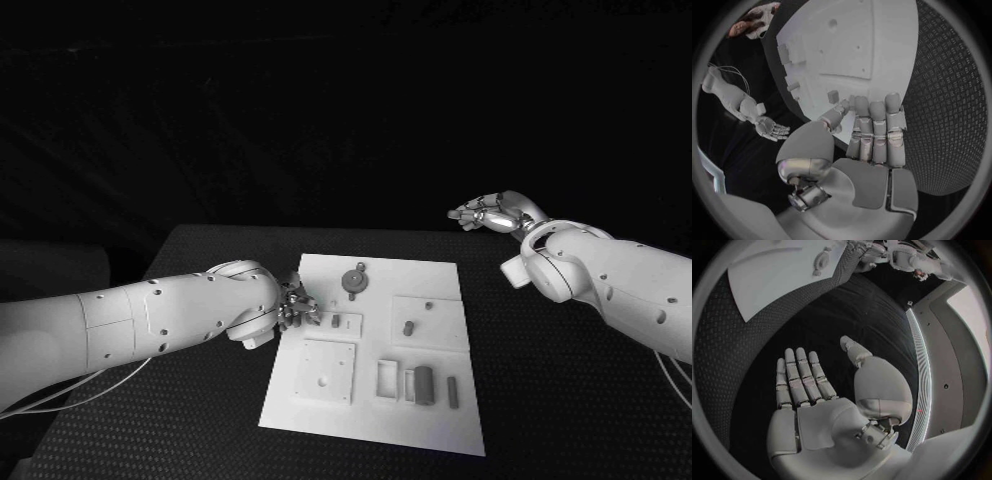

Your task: Assemble the parts on the task board

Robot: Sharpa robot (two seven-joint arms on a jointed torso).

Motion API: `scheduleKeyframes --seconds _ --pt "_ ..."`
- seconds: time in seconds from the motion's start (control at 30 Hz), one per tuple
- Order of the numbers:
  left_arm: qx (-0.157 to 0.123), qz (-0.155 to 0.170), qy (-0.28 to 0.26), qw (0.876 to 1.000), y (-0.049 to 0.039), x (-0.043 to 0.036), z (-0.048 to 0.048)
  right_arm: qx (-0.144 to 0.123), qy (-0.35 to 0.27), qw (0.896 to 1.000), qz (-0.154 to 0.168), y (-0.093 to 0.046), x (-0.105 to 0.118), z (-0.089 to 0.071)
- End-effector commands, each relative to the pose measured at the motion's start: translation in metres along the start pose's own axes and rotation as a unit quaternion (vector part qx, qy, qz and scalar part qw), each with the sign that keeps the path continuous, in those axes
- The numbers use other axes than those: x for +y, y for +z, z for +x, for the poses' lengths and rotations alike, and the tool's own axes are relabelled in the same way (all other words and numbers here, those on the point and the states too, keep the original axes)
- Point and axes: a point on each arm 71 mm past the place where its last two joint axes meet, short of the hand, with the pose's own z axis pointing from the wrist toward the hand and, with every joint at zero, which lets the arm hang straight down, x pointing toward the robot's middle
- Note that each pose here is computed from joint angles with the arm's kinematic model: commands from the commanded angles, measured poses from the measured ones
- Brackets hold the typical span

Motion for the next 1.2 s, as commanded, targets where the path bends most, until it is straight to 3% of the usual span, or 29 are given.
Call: scheduleKeyframes --seconds 0.03,0.63,1.2 --pt "0.006 0.001 0.005 1.0 0.0003 -0.001 0.004 0.016 0.006 1.0 -0.007 0.0 0.001 0.003" --pt "0.008 0.0 0.018 1.0 0.0032 -0.0035 0.0075 0.02 0.007 1.0 -0.006 0.0 0.001 0.004" --pt "-0.009 0.01 0.098 0.995 0.0022 -0.0114 0.0099 0.021 0.007 1.0 -0.006 0.0 0.001 0.004"
